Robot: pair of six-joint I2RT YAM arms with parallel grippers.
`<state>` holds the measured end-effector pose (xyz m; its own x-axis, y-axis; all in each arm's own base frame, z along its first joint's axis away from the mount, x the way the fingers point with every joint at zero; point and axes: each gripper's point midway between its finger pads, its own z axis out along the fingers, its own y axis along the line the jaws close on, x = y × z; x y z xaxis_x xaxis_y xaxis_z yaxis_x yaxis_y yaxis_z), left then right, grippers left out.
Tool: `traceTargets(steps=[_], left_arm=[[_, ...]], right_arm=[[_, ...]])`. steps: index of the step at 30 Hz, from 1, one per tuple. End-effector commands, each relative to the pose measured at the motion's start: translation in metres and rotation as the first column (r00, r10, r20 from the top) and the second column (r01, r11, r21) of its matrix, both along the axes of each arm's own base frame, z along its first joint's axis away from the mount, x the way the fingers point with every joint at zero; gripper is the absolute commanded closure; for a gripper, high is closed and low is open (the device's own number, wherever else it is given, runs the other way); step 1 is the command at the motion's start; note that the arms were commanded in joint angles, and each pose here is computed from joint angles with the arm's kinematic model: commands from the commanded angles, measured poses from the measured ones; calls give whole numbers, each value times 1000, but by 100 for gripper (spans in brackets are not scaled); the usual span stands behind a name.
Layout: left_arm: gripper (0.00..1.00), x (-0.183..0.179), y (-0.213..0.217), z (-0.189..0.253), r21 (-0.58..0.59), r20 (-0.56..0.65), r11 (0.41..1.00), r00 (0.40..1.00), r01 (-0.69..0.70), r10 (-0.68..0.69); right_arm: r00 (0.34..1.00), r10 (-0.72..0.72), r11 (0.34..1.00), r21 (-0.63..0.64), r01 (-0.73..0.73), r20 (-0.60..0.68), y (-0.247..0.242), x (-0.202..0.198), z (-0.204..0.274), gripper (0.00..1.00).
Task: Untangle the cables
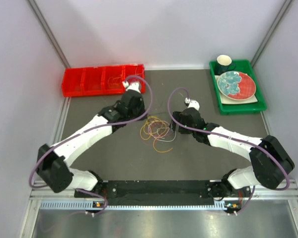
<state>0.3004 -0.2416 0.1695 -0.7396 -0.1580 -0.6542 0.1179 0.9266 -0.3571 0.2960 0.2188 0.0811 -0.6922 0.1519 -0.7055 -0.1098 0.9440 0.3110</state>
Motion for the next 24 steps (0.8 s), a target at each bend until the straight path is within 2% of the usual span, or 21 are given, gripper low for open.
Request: traceTargets(steps=[1,5,10,14,24], left_arm=[[100,9,17,106,-5,233,1000,973,-5,6],[100,0,27,150,-44,297,999,955,-5,18],[100,-20,30,154,-111,268,994,963,14,16],[100,-37,35,165,-175,312,983,950,48,9],[99,-49,30,152,-161,274,981,960,109,-62]], right_arm=[[999,13,999,33,-15,48,13,9,23,10],[999,13,999,33,-15,50,13,8,24,10],[998,13,999,39,-15,55,13,9,25,10],[998,14,999,39,-16,54,13,9,25,10],[998,11,999,39,-13,56,12,8,25,10]])
